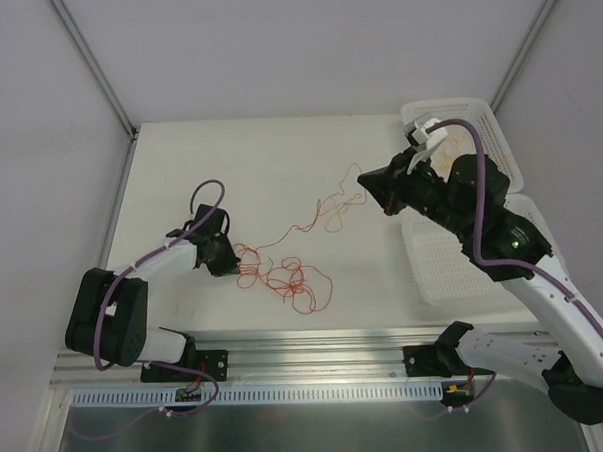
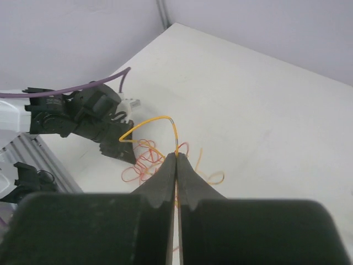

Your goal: Untangle the cables

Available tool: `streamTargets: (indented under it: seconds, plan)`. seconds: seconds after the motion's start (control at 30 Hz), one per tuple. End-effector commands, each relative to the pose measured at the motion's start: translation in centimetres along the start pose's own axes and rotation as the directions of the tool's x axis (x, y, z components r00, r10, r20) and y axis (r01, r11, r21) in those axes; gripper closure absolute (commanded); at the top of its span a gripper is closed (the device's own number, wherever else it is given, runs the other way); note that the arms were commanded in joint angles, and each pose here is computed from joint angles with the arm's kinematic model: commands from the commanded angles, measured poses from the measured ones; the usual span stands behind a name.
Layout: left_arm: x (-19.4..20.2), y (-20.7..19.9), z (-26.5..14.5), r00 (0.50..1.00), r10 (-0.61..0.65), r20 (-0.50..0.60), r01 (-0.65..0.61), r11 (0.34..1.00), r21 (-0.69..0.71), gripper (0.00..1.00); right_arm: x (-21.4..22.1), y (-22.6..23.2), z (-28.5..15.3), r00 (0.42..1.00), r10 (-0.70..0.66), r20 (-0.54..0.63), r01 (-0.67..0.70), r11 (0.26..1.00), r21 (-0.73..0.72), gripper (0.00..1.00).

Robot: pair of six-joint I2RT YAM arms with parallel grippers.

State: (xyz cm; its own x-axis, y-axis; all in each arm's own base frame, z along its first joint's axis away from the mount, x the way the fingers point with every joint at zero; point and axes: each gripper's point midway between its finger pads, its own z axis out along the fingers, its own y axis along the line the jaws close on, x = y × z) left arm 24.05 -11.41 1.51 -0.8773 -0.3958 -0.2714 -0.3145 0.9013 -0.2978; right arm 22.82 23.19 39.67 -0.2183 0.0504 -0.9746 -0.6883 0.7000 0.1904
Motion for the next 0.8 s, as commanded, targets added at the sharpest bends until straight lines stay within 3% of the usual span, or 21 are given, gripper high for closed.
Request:
streamTargets:
  seconds: [0.0, 0.23, 0.43, 0.57, 0.77]
  plan:
    - [-1.3, 1.5, -0.7, 0.999, -0.028, 0.043, 0.03, 0.998, -0.055, 1.0, -4.1, -1.5, -3.0, 0.995, -0.064, 0.077, 0.057, 0.995, 0.086, 1.0]
    - [-2.4, 3.7, -0.8, 0.99, -0.125, 0.058, 0.131, 0.986, -0.107, 1.0, -8.6, -5.8, -9.7, 0.973, -0.199, 0.121, 0.142, 0.918, 0.37, 0.99]
    - [-3.2, 5.7, -1.1, 0.962, -0.264, 0.074, 0.271, 0.956, -0.109, 1.0, -10.9, -7.1, -14.8, 0.944, -0.289, 0.156, 0.18, 0.854, 0.489, 0.99]
    - [-4.9, 6.4, -1.7, 0.938, -0.338, 0.084, 0.344, 0.936, -0.071, 1.0, -10.4, -7.7, -15.7, 0.943, -0.299, 0.145, 0.184, 0.834, 0.521, 0.99]
    - [-7.5, 5.8, -3.3, 0.954, -0.261, 0.148, 0.271, 0.961, -0.049, 1.0, -9.8, -8.0, -14.3, 0.949, -0.3, 0.093, 0.212, 0.83, 0.516, 0.99]
